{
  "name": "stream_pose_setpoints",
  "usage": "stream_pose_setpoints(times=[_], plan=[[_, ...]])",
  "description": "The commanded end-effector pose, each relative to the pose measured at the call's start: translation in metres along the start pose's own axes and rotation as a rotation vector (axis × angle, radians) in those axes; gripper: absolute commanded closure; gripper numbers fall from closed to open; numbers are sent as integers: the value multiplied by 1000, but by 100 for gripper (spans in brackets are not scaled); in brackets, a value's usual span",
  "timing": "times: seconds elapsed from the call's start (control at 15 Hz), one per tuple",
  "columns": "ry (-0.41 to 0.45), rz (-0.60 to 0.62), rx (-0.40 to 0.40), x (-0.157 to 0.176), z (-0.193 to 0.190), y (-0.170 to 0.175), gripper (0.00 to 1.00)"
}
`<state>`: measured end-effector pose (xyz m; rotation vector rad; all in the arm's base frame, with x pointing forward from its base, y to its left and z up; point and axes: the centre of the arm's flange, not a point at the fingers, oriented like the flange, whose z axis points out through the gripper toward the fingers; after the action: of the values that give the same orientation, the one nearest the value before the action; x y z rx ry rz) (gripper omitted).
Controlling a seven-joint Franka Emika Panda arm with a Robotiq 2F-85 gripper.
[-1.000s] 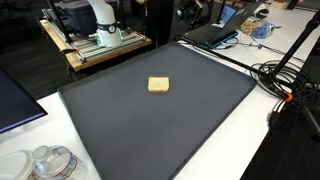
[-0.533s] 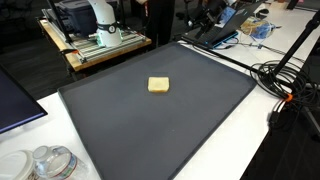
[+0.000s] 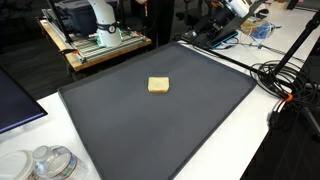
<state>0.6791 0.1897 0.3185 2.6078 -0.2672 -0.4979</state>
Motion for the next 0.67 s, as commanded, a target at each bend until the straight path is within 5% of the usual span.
stream_pose_setpoints(times=[0.0,0.6], plan=[[-59,-81,80,57,-15,14,0],[-72,-278,307,117,44,81,0]])
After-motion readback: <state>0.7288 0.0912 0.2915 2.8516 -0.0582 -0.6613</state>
